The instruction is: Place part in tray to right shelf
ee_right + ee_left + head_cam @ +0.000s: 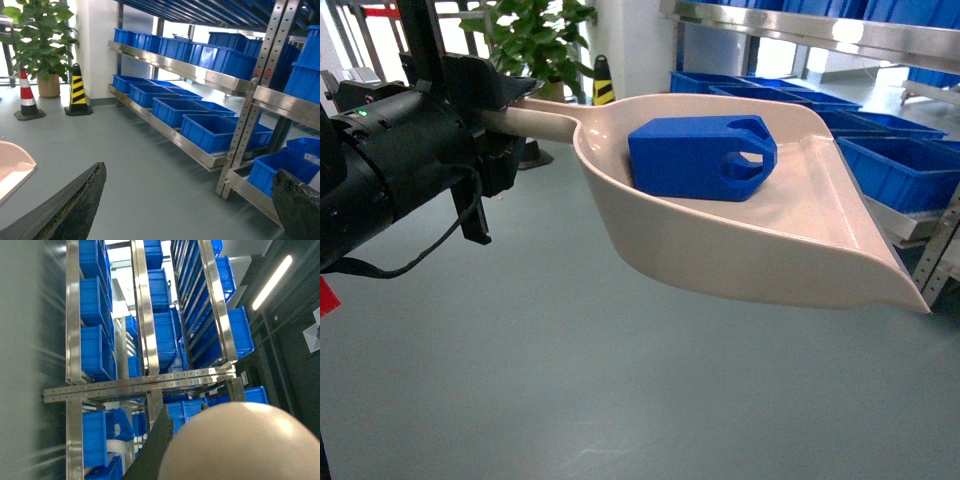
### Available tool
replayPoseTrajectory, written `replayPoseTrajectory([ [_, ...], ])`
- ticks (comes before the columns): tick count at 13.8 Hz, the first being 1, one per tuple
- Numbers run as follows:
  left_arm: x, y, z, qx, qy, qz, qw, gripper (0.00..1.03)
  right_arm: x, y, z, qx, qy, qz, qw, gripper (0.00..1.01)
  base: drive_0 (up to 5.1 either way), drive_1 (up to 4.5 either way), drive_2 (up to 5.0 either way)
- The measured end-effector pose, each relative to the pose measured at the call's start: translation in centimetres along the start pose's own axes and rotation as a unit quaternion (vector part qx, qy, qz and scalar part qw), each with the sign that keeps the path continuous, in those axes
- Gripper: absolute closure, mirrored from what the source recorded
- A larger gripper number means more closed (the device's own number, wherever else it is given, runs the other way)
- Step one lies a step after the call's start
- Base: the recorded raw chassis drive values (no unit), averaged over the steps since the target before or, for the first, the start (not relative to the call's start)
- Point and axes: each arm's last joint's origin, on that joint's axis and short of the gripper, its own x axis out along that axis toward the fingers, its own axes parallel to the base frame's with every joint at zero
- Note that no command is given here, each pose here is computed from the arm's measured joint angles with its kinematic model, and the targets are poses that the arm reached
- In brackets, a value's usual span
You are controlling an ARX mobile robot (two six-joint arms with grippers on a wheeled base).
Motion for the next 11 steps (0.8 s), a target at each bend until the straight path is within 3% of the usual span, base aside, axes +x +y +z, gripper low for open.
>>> replayPoseTrajectory([
  [11,0.00,0.00,-0.01,0.000,0.000,0.000,1.0000,0.90,0.00,0.00,-0.01,0.000,0.000,0.000,1.0000,0.03,-1.6,-1.55,-1.6],
])
